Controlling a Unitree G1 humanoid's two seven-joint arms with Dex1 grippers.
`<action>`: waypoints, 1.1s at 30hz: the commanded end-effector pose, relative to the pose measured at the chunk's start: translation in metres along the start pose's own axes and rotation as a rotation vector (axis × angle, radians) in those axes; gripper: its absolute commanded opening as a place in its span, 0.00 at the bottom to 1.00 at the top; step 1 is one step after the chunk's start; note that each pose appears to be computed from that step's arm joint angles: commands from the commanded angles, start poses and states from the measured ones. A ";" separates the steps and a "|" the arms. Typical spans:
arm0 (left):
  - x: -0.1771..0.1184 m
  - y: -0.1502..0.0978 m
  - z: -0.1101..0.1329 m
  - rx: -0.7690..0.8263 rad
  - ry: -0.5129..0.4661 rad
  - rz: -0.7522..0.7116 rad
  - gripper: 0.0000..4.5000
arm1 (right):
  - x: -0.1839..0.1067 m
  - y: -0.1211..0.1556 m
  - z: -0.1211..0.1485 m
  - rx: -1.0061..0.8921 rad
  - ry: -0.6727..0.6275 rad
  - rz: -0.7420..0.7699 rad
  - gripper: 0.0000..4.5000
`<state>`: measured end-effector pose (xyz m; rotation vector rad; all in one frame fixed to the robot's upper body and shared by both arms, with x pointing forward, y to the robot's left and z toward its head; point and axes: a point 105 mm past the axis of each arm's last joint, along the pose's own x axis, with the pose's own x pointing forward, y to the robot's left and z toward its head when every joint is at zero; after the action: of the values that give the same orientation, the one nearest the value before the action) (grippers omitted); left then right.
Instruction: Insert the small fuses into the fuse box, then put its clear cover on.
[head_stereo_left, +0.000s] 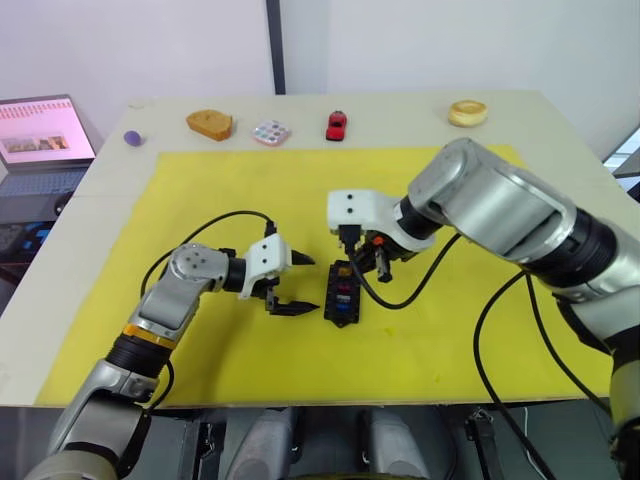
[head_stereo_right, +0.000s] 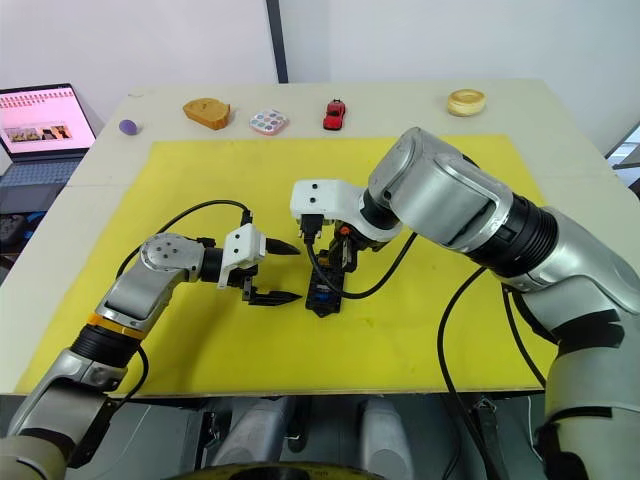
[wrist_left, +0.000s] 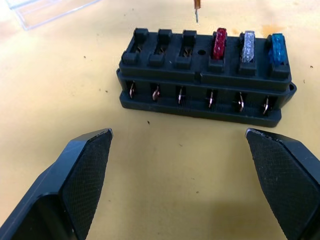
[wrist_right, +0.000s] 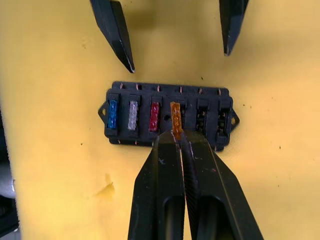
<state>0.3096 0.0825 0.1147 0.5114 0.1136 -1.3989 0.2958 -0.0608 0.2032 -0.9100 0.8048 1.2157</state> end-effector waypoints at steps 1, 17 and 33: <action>-0.003 0.003 0.012 0.056 -0.026 0.012 1.00 | -0.003 -0.002 0.007 0.014 -0.003 -0.026 0.00; 0.001 0.003 0.015 0.063 -0.035 0.004 1.00 | 0.008 -0.003 0.006 0.067 0.019 -0.054 0.00; 0.002 0.002 0.014 0.073 -0.027 0.001 1.00 | 0.011 -0.001 0.000 0.051 0.043 -0.057 0.00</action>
<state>0.3088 0.0793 0.1159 0.5180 0.0943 -1.4087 0.3018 -0.0594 0.1833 -0.8902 0.8777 1.1131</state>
